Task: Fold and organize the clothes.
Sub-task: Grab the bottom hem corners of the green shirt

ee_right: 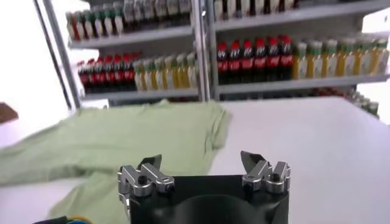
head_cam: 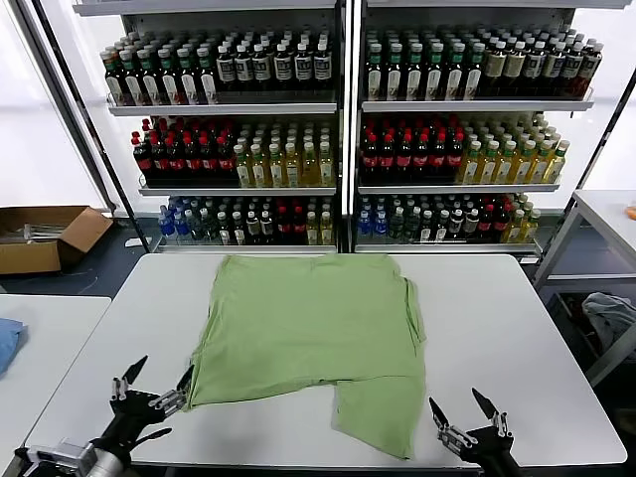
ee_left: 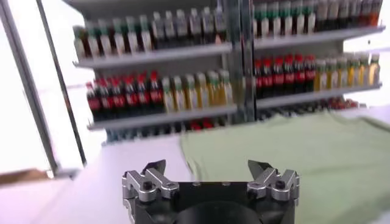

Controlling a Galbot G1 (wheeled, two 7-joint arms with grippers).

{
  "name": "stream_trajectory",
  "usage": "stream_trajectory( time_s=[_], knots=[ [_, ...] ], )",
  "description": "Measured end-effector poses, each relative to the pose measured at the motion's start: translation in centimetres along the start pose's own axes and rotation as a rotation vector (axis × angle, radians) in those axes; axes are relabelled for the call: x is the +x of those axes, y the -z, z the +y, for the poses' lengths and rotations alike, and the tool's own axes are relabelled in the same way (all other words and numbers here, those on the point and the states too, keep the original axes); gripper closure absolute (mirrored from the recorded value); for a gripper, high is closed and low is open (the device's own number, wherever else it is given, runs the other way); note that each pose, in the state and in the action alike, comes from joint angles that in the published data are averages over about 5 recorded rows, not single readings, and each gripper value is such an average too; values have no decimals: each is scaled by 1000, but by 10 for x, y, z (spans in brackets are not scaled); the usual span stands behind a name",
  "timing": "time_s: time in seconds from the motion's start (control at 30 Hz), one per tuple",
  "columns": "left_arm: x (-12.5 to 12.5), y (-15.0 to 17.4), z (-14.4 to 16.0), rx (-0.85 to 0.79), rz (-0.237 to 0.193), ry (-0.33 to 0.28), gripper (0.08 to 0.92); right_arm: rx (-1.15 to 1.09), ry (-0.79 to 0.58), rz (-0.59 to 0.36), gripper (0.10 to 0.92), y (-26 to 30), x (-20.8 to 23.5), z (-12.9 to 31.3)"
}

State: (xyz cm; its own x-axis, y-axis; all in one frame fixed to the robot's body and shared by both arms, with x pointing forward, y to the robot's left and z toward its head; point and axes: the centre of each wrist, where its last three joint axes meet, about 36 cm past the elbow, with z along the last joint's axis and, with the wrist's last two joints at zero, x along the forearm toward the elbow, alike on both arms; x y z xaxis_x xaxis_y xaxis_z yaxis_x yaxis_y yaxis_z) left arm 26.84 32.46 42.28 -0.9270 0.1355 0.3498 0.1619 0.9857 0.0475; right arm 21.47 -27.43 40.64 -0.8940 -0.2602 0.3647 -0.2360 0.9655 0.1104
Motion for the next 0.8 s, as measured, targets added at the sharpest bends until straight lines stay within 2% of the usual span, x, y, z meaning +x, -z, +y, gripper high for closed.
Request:
stream_trajectory(
  time_s=[0.07,0.37,0.53,0.8],
  knots=[
    [-2,-2,-2,6,17,-1,177,1,3,11,200,-2,-1,4],
    [-25,-14,-9,41,155,19,177,8,27,88,206,-19,-8,30],
    [-33,-20,-12,56,201,24,202,14,35,111,316,-25,-11,39],
    [-39,-25,-14,64,230,18,423,17,49,122,541,-32,-17,53]
  ],
)
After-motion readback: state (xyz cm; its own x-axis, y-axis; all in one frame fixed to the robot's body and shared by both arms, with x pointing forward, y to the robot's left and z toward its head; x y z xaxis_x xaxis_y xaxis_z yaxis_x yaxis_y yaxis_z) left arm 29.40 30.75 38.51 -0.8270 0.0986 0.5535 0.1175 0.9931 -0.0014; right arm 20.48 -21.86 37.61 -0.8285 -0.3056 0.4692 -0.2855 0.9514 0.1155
